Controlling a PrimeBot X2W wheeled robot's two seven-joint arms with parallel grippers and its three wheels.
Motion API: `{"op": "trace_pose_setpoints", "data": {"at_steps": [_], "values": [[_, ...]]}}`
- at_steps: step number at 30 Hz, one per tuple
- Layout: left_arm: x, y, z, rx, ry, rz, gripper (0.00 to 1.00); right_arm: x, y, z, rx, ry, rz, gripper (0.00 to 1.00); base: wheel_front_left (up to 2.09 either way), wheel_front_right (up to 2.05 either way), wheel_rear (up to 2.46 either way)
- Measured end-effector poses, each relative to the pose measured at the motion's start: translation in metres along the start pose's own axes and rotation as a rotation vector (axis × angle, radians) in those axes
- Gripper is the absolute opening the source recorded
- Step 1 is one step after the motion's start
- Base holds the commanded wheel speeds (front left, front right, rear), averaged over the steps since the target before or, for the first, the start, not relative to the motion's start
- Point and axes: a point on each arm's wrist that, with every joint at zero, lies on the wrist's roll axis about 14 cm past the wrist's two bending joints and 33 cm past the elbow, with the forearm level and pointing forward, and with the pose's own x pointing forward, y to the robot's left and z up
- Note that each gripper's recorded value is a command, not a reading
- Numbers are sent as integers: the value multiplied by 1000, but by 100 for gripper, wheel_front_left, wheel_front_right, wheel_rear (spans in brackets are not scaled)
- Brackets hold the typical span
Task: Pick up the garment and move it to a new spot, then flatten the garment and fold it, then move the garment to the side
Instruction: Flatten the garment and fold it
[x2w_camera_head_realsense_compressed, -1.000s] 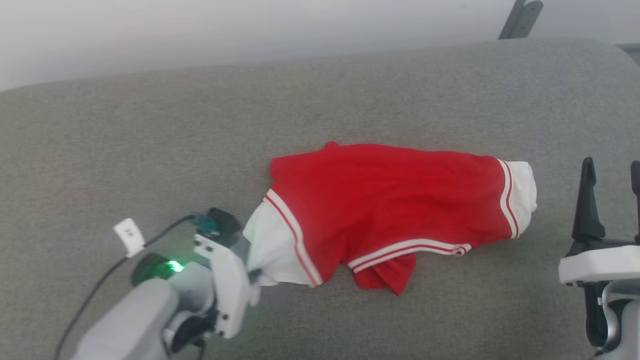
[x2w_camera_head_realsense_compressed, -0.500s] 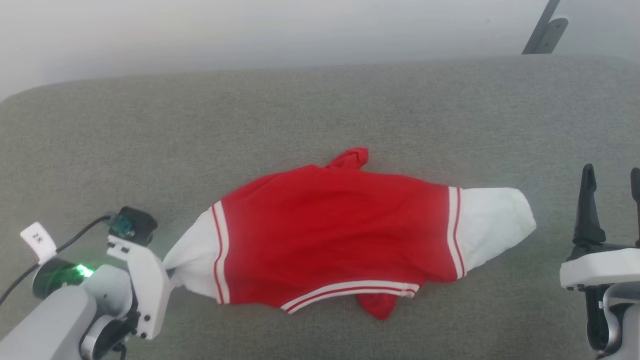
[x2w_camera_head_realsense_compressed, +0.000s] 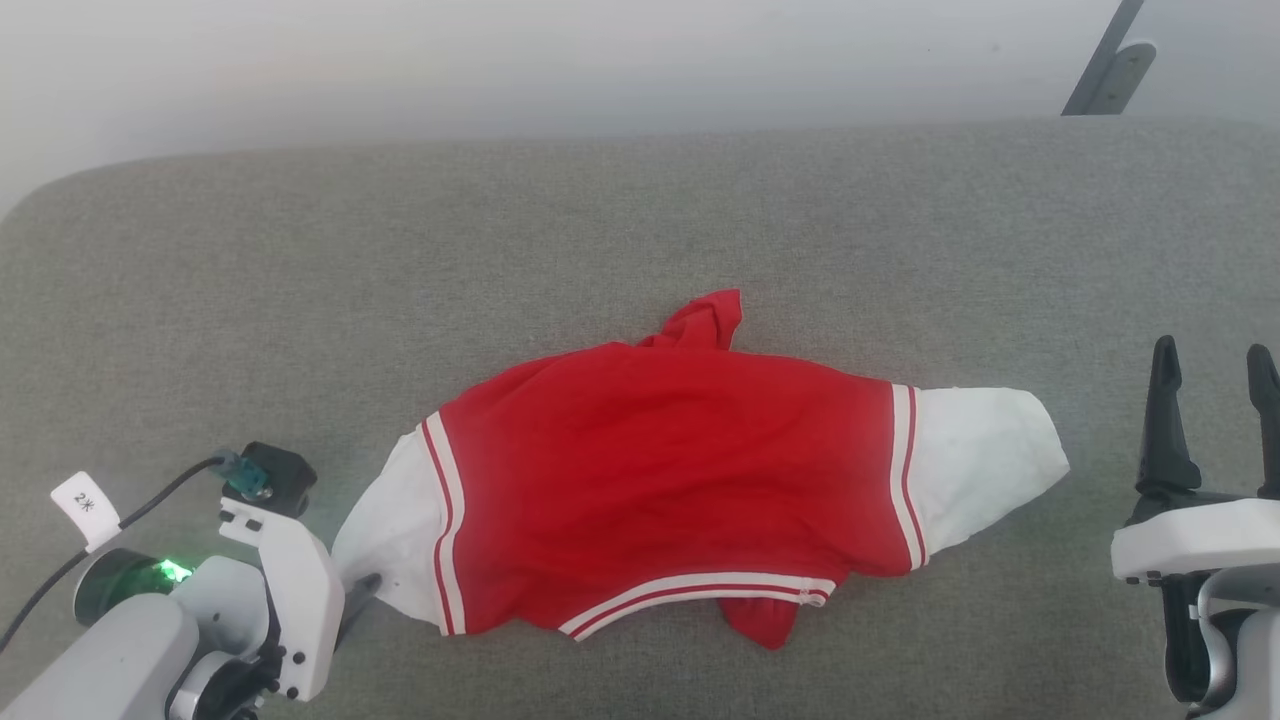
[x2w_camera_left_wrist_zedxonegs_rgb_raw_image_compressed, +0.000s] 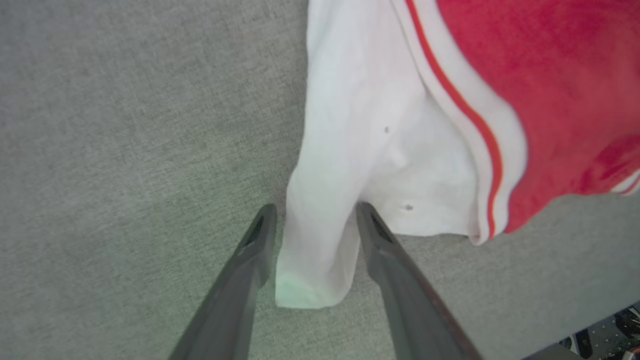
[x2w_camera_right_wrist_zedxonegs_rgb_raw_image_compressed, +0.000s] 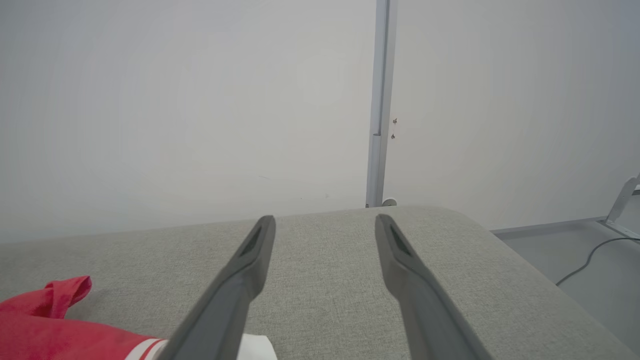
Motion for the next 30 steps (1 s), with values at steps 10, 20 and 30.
{"op": "trace_pose_setpoints", "data": {"at_steps": [10,20,30], "values": [[3,0,-7,40,111,2,100,0,3,2,3,6,11,100,0,0,0],[19,-3,-6,10,181,-15,0,-17,14,-44,36,253,49,100,0,0,0],[22,-10,-5,5,175,-37,0,-39,20,-108,52,676,136,100,0,0,0]]}}
